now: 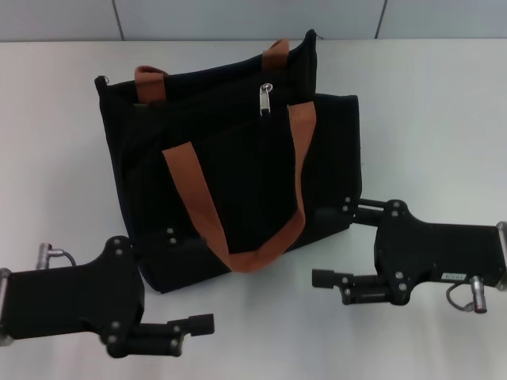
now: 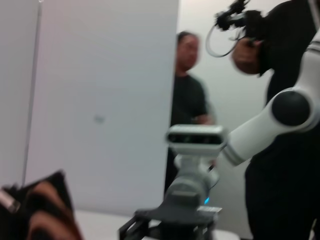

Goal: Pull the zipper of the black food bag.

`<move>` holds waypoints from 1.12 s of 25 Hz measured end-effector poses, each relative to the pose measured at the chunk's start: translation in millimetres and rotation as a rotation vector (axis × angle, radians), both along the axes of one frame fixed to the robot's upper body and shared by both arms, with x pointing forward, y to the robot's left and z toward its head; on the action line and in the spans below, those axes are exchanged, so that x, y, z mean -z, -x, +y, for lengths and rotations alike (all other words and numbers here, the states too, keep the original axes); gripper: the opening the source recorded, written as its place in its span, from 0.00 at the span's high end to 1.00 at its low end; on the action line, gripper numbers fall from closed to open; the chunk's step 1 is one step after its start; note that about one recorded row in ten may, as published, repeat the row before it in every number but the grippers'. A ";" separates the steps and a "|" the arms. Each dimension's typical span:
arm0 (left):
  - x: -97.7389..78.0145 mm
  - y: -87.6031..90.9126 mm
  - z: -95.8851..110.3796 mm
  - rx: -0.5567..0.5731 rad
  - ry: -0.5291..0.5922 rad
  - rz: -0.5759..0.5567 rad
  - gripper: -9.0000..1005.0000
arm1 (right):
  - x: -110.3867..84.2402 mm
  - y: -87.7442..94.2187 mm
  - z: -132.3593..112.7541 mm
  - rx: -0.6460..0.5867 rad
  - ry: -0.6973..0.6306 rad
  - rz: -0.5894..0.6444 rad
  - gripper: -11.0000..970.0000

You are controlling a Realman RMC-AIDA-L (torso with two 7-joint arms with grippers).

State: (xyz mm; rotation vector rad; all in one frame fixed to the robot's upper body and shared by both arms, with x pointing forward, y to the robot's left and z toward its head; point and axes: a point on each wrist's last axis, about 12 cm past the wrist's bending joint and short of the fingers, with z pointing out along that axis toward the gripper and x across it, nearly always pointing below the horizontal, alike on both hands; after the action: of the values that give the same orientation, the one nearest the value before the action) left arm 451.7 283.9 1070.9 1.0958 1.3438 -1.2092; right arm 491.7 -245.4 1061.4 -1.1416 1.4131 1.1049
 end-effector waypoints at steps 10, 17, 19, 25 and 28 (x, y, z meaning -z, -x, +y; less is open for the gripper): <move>25.7 -2.5 -13.6 -0.041 -0.121 0.054 0.17 | 16.6 12.0 11.2 -0.040 0.030 0.011 0.19; 23.7 -1.7 -12.0 -0.027 -0.114 0.057 0.17 | 19.8 14.4 13.8 -0.041 0.029 0.020 0.19; 23.6 -0.1 -11.8 -0.021 -0.109 0.060 0.17 | 19.8 14.4 13.8 -0.041 0.028 0.019 0.19; 25.5 2.1 -13.5 -0.004 -0.118 0.070 0.17 | 20.1 14.8 13.9 -0.043 0.029 0.020 0.19; 25.9 2.4 -13.9 -0.003 -0.119 0.071 0.17 | 19.8 15.2 14.0 -0.046 0.026 0.020 0.19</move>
State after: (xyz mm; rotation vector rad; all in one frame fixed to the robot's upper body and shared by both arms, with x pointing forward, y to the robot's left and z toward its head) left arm 449.3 269.9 1045.0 1.1427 1.4874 -1.1883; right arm 476.6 -231.4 1041.6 -1.1903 1.4266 1.1359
